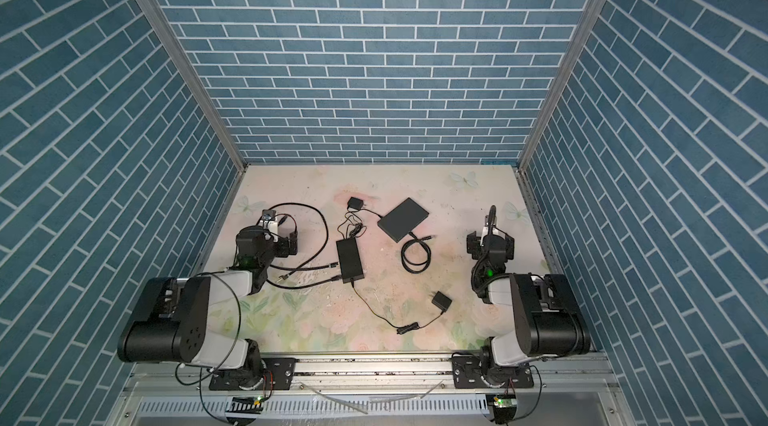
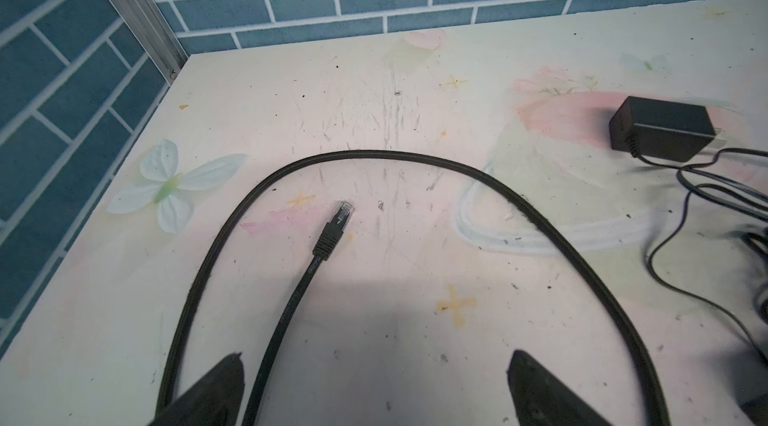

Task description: Insert the plug into the switch port

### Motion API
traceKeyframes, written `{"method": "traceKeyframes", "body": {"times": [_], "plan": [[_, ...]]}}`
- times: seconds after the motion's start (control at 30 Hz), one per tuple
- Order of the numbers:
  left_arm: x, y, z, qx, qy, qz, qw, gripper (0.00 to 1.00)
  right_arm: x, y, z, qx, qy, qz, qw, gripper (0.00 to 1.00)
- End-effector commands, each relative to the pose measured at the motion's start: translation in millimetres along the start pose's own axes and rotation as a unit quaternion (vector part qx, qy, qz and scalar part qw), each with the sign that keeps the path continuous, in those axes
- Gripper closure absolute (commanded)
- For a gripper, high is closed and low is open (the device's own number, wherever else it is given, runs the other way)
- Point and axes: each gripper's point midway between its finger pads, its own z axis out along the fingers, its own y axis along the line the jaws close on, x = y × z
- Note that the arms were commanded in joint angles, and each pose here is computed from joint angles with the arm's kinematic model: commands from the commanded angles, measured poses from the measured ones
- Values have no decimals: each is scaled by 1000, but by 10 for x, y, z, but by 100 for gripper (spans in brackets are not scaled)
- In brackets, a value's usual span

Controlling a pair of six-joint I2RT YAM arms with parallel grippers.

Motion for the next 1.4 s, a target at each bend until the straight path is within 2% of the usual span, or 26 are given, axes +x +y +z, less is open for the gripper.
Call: {"method": "traceKeyframes", "body": {"times": [0.0,0.03,0.2,0.37,0.93,1.03,1.13,1.23,1.3,1.37], "plan": [[-274,35,3,-11,-69,6,998,0,-147,170,143,-76,-8,42,996,1],[-246,69,0,-20,-63,1,998,0,-76,83,157,-61,17,55,996,1],[-258,86,1,-29,-63,2,998,0,-114,10,152,-47,4,66,997,1],[-254,60,3,-23,-62,5,998,0,-119,83,158,-68,5,57,996,1],[-256,61,1,-22,-63,4,998,0,-111,81,160,-68,7,57,996,1],[-255,61,3,-22,-63,5,998,0,-124,86,99,-71,-10,58,996,1],[-258,60,3,-22,-63,5,998,0,-117,-51,-2,-37,-42,78,995,1],[-248,60,3,-22,-62,4,998,0,-84,-152,80,-14,-16,95,995,1],[-257,58,3,-22,-64,5,998,0,-103,-35,150,-36,2,72,997,1],[-254,59,2,-22,-63,4,998,0,-136,194,87,-104,-11,47,993,1]]}}
